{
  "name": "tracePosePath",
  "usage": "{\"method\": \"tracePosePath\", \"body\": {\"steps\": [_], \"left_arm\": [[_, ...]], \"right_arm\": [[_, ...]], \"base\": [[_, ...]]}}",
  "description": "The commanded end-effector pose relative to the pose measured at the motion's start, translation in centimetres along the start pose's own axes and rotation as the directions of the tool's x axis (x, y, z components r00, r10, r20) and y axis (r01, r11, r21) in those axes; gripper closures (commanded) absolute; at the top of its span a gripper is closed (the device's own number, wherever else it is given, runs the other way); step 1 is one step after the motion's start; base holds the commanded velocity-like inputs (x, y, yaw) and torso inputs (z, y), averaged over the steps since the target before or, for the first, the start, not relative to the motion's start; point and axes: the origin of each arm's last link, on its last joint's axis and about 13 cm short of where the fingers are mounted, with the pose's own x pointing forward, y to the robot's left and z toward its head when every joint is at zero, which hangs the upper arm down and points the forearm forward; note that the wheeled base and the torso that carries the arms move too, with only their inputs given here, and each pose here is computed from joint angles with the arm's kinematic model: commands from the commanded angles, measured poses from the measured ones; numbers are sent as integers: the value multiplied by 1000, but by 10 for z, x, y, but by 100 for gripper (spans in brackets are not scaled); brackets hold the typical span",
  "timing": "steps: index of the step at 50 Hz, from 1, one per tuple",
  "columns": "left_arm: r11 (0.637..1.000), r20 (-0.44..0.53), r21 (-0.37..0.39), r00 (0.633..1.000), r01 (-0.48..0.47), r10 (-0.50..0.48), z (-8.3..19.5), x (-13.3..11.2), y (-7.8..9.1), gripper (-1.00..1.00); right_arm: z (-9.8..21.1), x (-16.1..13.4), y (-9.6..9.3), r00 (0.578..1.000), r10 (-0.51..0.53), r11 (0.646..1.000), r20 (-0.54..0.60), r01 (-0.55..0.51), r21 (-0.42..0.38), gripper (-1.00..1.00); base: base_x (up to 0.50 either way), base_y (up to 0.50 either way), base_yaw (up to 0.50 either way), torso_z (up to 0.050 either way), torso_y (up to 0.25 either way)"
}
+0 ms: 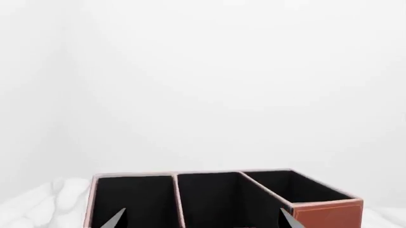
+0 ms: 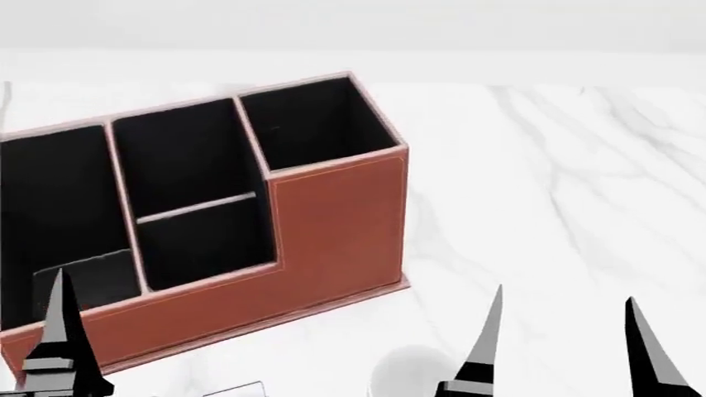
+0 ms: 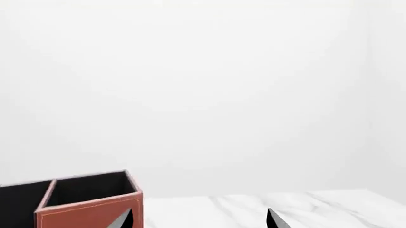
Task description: Pick up the book and place it in the front compartment of the caddy.
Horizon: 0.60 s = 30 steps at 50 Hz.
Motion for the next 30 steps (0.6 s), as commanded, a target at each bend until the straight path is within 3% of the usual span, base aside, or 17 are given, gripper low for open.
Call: {"method": "tracePosePath", "body": {"steps": [1, 24, 29, 30], "left_arm": [[1000, -19, -15, 1000, 10, -11, 1, 1, 0, -100], [1000, -28, -14, 999, 18, -19, -2, 0, -1, -100], [1000, -28, -12, 999, 16, -16, -3, 0, -1, -100], [1000, -28, -12, 1000, 14, -14, -3, 1, 0, -100]], "right_arm": [[6, 1, -2, 1000, -6, 1000, 11, 6, 7, -100], [5, 3, -5, 1000, -19, 999, -9, 20, 33, -100], [1, 3, -4, 999, -30, 999, -17, 30, 30, -100], [-1, 3, -3, 999, -10, 1000, -43, 10, -8, -100]], "base": [[500, 0, 0, 0, 0], [500, 0, 0, 0, 1], [500, 0, 0, 0, 0], [363, 0, 0, 0, 0]]}}
